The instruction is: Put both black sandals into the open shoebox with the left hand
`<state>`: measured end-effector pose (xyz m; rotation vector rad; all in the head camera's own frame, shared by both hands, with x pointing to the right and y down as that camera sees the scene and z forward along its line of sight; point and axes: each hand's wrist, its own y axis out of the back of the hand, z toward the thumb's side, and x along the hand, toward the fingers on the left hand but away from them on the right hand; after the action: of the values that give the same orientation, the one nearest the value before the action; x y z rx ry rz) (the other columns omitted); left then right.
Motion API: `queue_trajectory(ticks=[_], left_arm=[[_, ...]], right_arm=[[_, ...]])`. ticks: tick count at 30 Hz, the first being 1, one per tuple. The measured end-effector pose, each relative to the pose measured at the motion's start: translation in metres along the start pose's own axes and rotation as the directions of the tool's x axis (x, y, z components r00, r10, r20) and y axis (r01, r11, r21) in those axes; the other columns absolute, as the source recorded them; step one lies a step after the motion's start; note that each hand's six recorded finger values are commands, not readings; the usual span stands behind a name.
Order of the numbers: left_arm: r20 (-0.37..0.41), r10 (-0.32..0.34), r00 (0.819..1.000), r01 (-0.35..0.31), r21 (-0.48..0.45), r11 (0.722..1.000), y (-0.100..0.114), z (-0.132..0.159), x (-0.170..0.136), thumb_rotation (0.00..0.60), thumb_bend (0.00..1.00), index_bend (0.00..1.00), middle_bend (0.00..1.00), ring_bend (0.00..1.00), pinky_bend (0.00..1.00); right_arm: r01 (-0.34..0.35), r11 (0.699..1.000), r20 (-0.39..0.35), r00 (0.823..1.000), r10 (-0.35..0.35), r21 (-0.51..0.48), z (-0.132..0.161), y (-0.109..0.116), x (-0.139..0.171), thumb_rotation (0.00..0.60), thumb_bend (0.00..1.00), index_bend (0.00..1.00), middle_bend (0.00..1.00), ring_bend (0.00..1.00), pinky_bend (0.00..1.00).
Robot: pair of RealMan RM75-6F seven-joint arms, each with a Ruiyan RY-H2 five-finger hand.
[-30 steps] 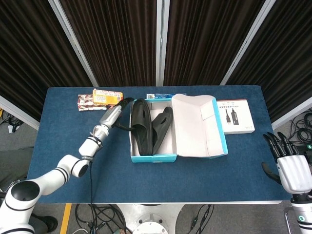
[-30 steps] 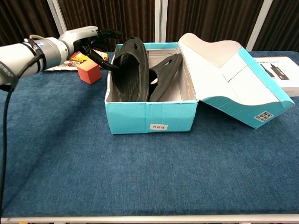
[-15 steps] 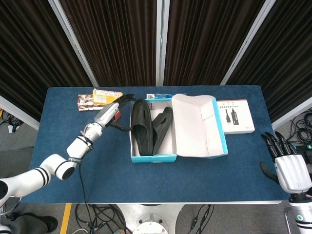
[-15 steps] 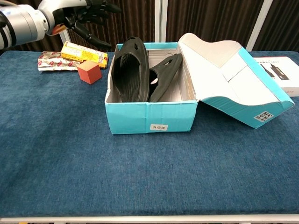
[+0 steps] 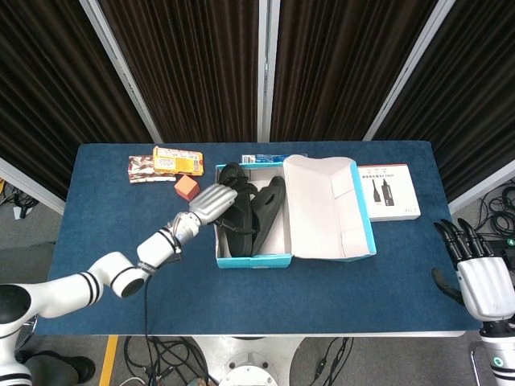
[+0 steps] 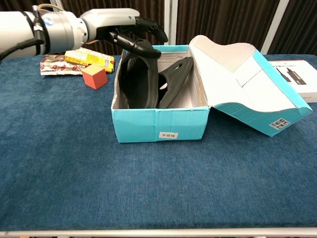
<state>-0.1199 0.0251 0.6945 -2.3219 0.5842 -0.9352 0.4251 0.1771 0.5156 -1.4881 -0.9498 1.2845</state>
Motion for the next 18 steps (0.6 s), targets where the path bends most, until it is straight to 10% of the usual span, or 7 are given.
queue_trajectory(ticks=[18], left_arm=[[-0.144,0.031,0.989,0.000,0.211,0.978,-0.009,-0.035,-0.004,0.281,0.11,0.25,0.17,0.05,0.14]], right_arm=[[-0.003,1.000,-0.011,1.000,0.003,-0.003,0.001,-0.001,-0.002,0.600,0.24,0.07,0.10,0.05,0.23]])
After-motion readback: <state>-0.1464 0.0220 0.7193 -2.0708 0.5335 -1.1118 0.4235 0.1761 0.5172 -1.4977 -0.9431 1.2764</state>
